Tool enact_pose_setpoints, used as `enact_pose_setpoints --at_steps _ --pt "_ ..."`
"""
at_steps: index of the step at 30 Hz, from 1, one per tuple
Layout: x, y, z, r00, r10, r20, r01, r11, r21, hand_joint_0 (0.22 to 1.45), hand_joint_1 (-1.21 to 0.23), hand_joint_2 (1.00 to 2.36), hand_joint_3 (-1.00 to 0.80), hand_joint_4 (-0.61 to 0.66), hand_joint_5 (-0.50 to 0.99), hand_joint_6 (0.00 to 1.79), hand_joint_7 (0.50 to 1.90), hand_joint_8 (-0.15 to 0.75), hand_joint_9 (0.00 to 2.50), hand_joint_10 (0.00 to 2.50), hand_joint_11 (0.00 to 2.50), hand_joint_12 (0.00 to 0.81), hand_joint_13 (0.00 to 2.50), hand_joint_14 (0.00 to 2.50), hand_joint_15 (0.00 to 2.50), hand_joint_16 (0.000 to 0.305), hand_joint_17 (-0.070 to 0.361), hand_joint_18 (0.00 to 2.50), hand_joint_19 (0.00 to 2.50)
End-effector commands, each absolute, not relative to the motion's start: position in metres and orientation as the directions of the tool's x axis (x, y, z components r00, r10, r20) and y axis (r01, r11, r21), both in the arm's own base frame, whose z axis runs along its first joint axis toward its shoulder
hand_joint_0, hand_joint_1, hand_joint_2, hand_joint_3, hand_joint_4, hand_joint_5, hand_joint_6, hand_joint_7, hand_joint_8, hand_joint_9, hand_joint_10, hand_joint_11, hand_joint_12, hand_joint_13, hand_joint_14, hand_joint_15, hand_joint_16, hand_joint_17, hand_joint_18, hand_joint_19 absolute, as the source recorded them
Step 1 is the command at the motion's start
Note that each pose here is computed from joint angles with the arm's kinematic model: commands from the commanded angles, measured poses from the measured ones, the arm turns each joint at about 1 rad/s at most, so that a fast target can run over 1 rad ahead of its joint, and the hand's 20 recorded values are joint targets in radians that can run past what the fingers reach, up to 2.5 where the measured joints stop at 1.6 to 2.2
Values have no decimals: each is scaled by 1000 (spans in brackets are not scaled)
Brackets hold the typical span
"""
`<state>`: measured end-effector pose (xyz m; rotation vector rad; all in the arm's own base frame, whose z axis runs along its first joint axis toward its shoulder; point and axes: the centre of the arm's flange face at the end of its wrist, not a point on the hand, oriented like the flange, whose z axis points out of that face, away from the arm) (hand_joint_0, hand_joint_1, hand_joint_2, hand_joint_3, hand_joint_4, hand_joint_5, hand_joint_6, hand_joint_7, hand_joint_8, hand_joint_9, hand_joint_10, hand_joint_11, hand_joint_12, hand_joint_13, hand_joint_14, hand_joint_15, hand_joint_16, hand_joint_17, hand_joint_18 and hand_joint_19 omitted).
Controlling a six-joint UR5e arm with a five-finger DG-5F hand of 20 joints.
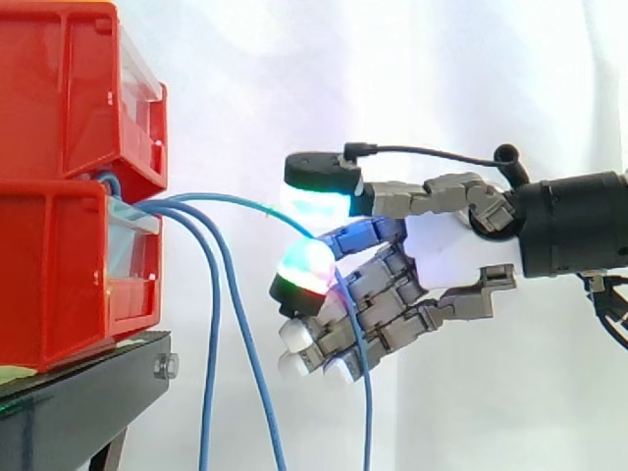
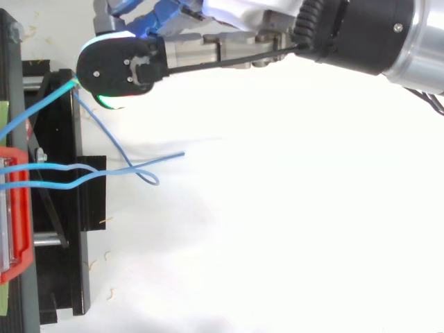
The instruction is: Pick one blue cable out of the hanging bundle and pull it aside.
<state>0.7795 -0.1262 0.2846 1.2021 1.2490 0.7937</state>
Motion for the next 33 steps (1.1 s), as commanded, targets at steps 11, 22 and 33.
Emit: enact_pose_setpoints --at_steps 11,22,33 --pt "781 -126 289 199 938 -283 152 256 955 573 -755 1009 -6 280 -201 888 1163 359 697 11 654 466 570 11 363 67 151 548 481" --pt "782 -127 293 200 934 -298 148 272 951 635 -820 1020 -53 198 -215 888 1199 298 614 16 649 407 517 13 351 56 125 462 457" --pt "780 -134 299 191 925 -329 167 300 939 619 -781 1022 76 159 -205 901 1276 307 656 15 640 407 530 12 350 57 128 484 475"
